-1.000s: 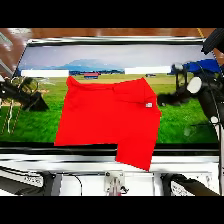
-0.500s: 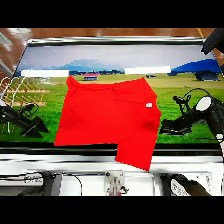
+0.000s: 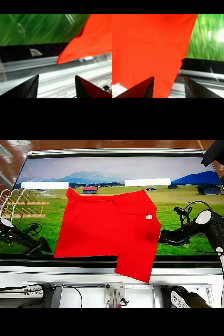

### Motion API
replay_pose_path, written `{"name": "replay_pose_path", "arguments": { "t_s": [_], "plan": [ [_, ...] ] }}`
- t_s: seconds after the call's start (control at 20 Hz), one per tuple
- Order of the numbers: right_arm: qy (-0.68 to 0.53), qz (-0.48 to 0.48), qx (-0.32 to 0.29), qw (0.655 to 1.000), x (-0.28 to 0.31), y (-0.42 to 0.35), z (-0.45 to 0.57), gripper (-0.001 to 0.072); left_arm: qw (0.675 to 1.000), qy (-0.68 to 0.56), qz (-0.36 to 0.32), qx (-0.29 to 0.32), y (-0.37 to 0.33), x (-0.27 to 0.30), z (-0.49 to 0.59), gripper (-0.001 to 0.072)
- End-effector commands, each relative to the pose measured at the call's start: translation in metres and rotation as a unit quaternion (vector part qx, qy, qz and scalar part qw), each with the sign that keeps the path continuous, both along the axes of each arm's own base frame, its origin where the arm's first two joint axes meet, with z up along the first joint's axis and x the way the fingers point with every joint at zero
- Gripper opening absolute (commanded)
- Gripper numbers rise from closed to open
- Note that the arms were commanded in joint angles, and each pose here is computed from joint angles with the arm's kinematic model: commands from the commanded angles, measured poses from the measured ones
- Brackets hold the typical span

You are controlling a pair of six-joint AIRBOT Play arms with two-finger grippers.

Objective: Fold the shirts.

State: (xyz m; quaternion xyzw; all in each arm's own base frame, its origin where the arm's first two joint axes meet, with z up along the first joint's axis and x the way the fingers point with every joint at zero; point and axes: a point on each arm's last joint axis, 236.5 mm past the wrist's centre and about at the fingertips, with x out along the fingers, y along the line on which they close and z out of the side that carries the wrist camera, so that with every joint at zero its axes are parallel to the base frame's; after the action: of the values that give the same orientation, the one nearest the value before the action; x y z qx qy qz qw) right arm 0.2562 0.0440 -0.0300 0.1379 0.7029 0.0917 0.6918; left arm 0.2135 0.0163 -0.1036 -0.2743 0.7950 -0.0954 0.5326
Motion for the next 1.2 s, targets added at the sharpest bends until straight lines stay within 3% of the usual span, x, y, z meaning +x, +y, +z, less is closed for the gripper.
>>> {"name": "replay_pose_path", "arguments": {
  "t_s": [0.0, 0.55, 0.65, 0.85, 0.9, 1.0, 1.15],
  "plan": [
    [-0.001, -0.011, 0.0, 1.0, 0.002, 0.0, 0.0, 0.0503, 1.0, -0.01, 0.013, 0.001, -0.007, 0.001, -0.012, 0.0508],
    [-0.003, -0.013, -0.001, 1.0, 0.003, -0.001, 0.0, 0.0503, 0.999, -0.034, -0.013, 0.005, -0.035, 0.016, -0.018, 0.0497],
    [-0.004, -0.013, -0.001, 1.0, 0.004, -0.001, 0.0, 0.0502, 0.999, -0.03, -0.021, 0.003, -0.04, 0.013, -0.019, 0.0442],
    [-0.005, -0.013, -0.001, 1.0, 0.004, -0.001, 0.0, 0.0502, 1.0, -0.016, -0.01, 0.004, -0.042, 0.01, -0.018, 0.0437],
    [-0.005, -0.013, -0.001, 1.0, 0.004, -0.001, 0.0, 0.0502, 1.0, -0.01, -0.014, -0.001, -0.044, 0.007, -0.016, 0.0386],
    [-0.004, -0.014, -0.001, 1.0, 0.004, -0.001, 0.0, 0.0502, 1.0, -0.004, -0.026, -0.008, -0.047, 0.002, -0.014, 0.0211],
    [0.002, -0.027, -0.009, 1.0, 0.003, -0.004, -0.002, 0.0503, 0.999, 0.0, -0.04, -0.019, -0.05, -0.002, -0.01, 0.0029]
  ]
}}
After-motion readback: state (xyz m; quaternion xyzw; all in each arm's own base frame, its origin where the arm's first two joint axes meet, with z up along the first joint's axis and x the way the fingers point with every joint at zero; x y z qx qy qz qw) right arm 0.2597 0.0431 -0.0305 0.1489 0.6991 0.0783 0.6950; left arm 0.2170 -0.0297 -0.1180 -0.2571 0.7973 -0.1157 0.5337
